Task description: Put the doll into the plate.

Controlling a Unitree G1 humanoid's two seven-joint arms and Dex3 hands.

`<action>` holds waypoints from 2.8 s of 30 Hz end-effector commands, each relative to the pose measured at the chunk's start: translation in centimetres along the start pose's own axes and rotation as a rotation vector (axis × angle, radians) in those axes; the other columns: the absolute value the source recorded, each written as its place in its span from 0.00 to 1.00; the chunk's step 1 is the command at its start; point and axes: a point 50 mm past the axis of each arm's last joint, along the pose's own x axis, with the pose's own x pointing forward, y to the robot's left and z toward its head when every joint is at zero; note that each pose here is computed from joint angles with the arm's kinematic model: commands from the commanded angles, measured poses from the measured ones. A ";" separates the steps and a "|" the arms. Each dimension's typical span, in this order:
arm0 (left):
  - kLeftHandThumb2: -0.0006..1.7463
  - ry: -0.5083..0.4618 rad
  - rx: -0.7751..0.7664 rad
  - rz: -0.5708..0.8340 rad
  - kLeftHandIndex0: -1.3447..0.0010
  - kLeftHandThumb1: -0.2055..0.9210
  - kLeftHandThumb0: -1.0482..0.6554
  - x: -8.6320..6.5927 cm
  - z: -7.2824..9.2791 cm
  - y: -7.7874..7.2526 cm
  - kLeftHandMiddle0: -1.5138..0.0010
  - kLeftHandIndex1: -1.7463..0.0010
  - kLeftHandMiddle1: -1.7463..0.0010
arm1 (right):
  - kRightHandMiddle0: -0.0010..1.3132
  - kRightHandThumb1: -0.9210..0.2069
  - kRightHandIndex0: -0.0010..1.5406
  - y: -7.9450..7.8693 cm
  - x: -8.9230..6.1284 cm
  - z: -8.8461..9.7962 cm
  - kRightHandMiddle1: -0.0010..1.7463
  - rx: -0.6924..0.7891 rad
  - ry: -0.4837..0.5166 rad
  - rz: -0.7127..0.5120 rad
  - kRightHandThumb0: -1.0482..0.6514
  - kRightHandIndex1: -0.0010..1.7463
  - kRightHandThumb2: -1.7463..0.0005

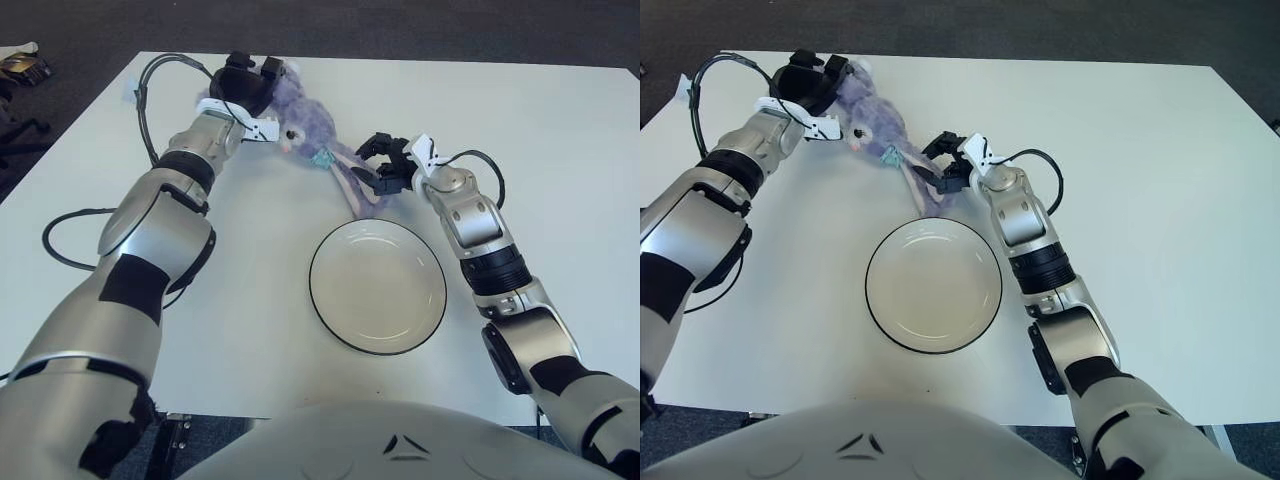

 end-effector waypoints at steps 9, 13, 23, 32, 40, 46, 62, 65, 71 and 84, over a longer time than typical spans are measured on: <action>0.43 -0.012 0.020 0.039 1.00 0.65 0.23 0.4 0.1 0.9 0.90 0.50 0.52 | 0.45 0.76 0.57 -0.5 -0.5 -0.8 1.00 0.014 0.001 -0.054 0.62 0.88 0.11; 0.47 -0.007 0.014 0.035 1.00 0.58 0.27 0.5 0.1 1.0 0.90 0.50 0.51 | 0.45 0.78 0.57 -0.6 -0.7 -0.8 1.00 0.009 0.010 -0.068 0.62 0.90 0.10; 0.51 -0.058 -0.007 0.063 1.00 0.54 0.29 1.1 0.8 2.4 0.93 0.51 0.52 | 0.45 0.77 0.56 -1.0 -1.1 -1.1 1.00 -0.023 0.020 -0.084 0.62 0.91 0.10; 0.44 -0.085 -0.034 0.072 1.00 0.64 0.24 1.0 0.8 2.6 0.96 0.56 0.56 | 0.46 0.80 0.58 -1.3 -1.4 -1.3 1.00 -0.063 0.026 -0.114 0.62 0.91 0.08; 0.42 -0.111 -0.056 0.087 1.00 0.67 0.23 1.1 0.8 3.2 0.98 0.57 0.56 | 0.49 0.84 0.60 -1.6 -1.7 -1.7 1.00 -0.075 0.041 -0.149 0.62 0.91 0.05; 0.40 -0.144 -0.060 0.092 1.00 0.70 0.21 1.0 0.8 3.6 0.98 0.59 0.60 | 0.51 0.86 0.60 -2.2 -2.4 -1.8 1.00 -0.083 0.058 -0.176 0.62 0.92 0.03; 0.39 -0.208 -0.001 0.001 1.00 0.69 0.22 0.7 0.3 3.9 0.97 0.61 0.59 | 0.50 0.85 0.59 -3.2 -3.8 -2.4 1.00 -0.049 0.032 -0.149 0.62 0.94 0.04; 0.40 -0.205 0.020 -0.012 1.00 0.67 0.23 0.7 0.1 3.8 0.98 0.61 0.57 | 0.49 0.84 0.59 -3.2 -4.0 -2.6 1.00 -0.021 0.016 -0.140 0.62 0.93 0.04; 0.51 -0.193 0.054 -0.101 1.00 0.48 0.31 0.7 0.3 2.9 0.98 0.54 0.57 | 0.51 0.86 0.60 -3.1 -4.7 -2.7 1.00 -0.012 0.001 -0.137 0.62 0.91 0.04; 0.60 -0.243 0.238 -0.328 1.00 0.33 0.39 0.9 0.6 2.5 0.99 0.57 0.70 | 0.52 0.88 0.62 -2.7 -6.0 -2.4 1.00 -0.023 -0.054 -0.117 0.62 0.91 0.02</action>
